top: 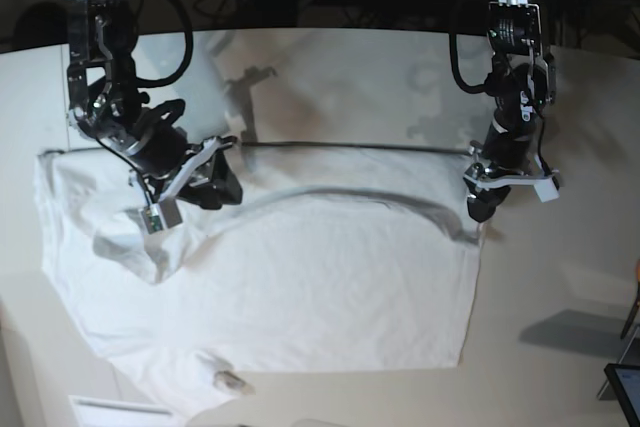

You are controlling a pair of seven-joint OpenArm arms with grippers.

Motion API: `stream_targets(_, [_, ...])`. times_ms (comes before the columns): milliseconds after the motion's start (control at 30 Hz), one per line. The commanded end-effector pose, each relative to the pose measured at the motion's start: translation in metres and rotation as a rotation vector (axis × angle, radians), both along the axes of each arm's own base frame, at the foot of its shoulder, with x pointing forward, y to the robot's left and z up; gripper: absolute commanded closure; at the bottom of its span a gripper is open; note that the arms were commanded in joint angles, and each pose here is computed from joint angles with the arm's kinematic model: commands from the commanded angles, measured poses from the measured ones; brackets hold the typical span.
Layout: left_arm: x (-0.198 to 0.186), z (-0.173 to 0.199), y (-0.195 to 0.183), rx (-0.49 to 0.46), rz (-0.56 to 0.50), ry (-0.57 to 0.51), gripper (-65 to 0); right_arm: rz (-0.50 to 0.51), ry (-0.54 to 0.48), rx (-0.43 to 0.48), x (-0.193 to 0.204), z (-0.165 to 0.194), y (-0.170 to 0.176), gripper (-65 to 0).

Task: Fold the T-shirt properly
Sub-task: 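Carry the sleeve across the shirt toward the left gripper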

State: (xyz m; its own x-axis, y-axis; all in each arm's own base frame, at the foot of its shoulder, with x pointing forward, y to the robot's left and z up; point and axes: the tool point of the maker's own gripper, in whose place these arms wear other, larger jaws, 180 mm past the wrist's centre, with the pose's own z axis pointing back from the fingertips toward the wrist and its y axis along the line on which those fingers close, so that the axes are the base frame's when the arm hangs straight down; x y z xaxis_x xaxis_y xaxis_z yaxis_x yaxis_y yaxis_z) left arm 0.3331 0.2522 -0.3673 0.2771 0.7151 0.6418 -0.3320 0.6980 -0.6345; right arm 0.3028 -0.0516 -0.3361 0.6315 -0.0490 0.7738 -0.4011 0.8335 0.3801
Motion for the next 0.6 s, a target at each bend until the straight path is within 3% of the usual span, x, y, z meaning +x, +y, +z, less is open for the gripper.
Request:
stream_targets(0, [0.002,0.012,0.017,0.021,0.032,-0.039,-21.2,0.016,-0.049,0.013,0.007,0.015,0.004,-15.2])
stream_targets(100, [-0.007,0.009,0.033,0.028,0.075,-0.028,-21.2,0.069,-0.024,0.003,0.001,0.011,0.017,0.0])
stream_targets(333, [-0.016,0.004,0.032,0.03,0.07,-0.01,-21.2,0.161,-0.005,0.018,-0.013,0.006,0.049,0.0])
stream_targets(567, [-0.004,0.051,0.008,0.038,0.017,-0.137,-21.2,0.224,0.079,0.01,-0.021,-0.023,0.069,-0.1])
